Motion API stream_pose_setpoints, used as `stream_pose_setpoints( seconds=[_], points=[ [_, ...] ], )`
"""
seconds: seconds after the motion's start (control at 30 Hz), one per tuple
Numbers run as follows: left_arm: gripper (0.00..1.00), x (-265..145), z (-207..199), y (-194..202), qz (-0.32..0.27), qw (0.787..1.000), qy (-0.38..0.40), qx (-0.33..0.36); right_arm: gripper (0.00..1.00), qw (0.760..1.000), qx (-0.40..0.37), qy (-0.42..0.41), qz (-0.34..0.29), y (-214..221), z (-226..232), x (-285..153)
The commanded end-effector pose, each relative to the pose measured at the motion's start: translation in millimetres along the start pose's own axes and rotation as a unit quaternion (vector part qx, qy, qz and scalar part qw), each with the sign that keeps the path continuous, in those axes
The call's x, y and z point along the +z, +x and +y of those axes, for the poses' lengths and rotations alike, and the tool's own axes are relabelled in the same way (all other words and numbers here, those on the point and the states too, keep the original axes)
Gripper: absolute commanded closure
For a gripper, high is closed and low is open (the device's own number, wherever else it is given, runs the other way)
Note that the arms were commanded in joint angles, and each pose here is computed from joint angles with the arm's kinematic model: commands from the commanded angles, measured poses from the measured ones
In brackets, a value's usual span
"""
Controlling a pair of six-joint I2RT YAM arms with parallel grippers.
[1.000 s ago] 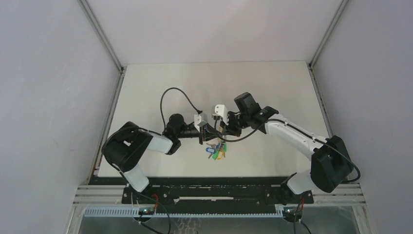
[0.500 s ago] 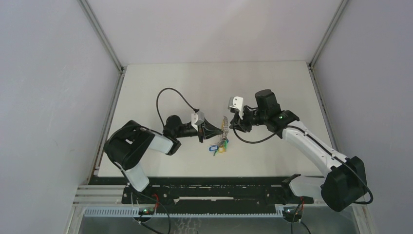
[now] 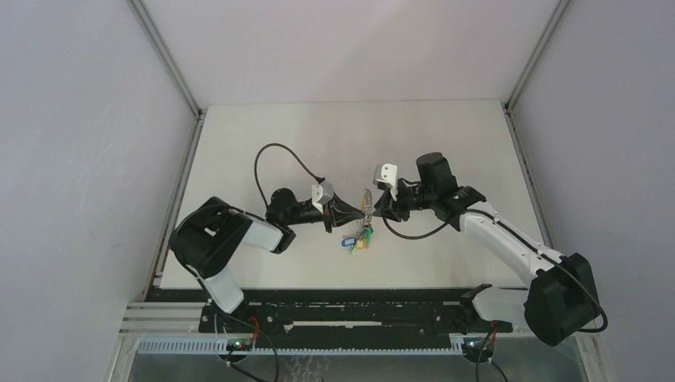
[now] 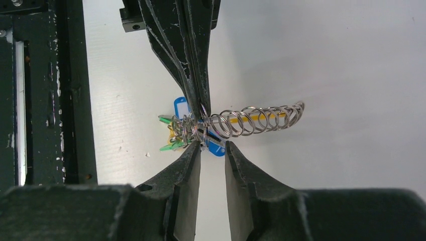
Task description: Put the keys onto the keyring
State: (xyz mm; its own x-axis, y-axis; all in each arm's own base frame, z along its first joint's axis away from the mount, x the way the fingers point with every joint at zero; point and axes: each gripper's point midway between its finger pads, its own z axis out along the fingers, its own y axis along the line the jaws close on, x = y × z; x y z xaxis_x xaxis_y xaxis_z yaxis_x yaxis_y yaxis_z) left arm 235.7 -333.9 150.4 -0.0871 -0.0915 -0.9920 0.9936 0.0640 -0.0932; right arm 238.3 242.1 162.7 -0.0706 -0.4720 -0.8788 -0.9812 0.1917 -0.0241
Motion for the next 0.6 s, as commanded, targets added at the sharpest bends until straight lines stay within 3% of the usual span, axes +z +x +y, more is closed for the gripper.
stream_pose_setpoints(
  seconds=[0.0, 0.33, 0.57],
  points=[
    [1.00, -1.8, -2.3, -29.2, -0.039, 0.998, -0.004, 0.042, 0.76, 1.000, -0.009, -0.008, -0.026, -11.1, -2.5, 3.6],
    [1.00, -1.6, -3.4, -32.2, -0.042, 0.998, -0.004, 0.042, 0.77, 0.999, -0.003, -0.023, -0.027, -8.3, 0.2, 8.5],
    [1.00, -1.7, -4.8, -34.9, -0.044, 0.998, -0.001, 0.044, 0.84, 0.999, 0.002, -0.029, -0.027, -5.3, -1.4, 13.4]
  ],
)
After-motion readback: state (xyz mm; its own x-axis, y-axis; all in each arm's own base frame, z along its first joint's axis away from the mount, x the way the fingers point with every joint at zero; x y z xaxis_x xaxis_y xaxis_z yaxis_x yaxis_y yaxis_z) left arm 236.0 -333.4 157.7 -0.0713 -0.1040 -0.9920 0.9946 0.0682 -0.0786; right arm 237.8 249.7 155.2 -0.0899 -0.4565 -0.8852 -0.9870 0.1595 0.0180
